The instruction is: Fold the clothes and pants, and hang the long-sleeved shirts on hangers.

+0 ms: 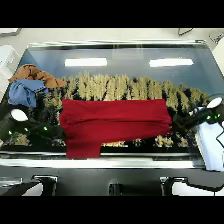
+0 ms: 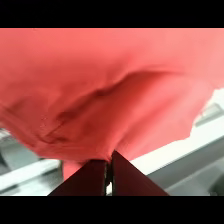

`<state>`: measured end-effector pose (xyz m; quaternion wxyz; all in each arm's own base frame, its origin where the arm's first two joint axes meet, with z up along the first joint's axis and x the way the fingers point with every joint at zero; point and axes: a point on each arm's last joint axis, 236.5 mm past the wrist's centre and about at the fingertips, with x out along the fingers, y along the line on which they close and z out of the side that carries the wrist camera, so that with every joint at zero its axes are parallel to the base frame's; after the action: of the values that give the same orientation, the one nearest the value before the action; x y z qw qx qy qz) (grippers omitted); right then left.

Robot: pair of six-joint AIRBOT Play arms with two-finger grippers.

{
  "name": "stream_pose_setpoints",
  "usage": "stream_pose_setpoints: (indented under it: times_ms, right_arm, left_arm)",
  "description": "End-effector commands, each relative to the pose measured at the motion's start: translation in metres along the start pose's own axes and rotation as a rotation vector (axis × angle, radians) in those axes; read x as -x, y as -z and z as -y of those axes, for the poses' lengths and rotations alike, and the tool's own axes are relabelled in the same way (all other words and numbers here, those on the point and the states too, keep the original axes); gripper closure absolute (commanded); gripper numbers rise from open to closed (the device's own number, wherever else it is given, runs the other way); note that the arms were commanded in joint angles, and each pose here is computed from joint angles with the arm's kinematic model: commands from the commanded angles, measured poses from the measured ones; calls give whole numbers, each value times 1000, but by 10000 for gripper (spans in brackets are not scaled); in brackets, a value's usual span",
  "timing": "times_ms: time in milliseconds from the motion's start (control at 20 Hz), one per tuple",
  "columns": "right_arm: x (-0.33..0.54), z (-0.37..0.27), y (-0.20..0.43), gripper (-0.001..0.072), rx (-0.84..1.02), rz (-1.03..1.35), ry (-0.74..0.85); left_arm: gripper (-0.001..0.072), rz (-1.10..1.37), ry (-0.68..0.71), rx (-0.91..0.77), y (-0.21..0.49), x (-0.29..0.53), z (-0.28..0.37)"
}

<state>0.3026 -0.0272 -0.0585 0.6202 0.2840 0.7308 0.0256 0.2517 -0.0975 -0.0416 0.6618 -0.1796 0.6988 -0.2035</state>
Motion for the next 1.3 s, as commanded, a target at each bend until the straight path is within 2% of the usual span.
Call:
stream_pose_setpoints:
  times_ms: [0, 200, 400, 650, 700, 750, 800, 850, 900, 950, 1100, 1250]
  right_arm:
    - [44, -35, -55, 677, 45, 207, -2]
    - [43, -65, -111, 676, 57, 312, 2]
    - [6, -76, -139, 674, 32, 292, 0]
    - [-21, -69, -148, 671, -39, 260, -12]
    - [-20, -69, -148, 653, -38, 260, -14]
    - [-17, -68, -147, 578, -39, 262, -14]
    - [-11, -66, -146, 431, -43, 259, -14]
    - [-4, -62, -144, 228, -51, 252, -17]
    - [3, -56, -139, 70, -49, 239, -17]
    - [7, -47, -135, 7, -45, 221, -14]
    - [1, -33, -131, 0, -69, 180, -15]
    - [-20, -53, -135, 1, -47, 145, -110]
  left_arm:
    - [687, 143, -76, -32, -61, 50, -3]
    - [687, 181, -82, -61, -134, 59, -1]
    - [685, 183, -77, -48, -196, 44, -7]
    - [684, 87, -57, -6, -209, -2, -31]
    - [682, 52, -50, 3, -204, -9, -34]
    - [641, 30, -45, 7, -199, -12, -35]
    - [491, 21, -42, 10, -197, -11, -36]
    - [291, 10, -38, 11, -194, -5, -37]
    - [171, 1, -32, 14, -192, 3, -37]
    - [170, -1, -28, 16, -190, 12, -37]
    - [173, 68, 7, 1, -197, 36, -21]
    - [175, 124, 70, -28, -201, 53, 10]
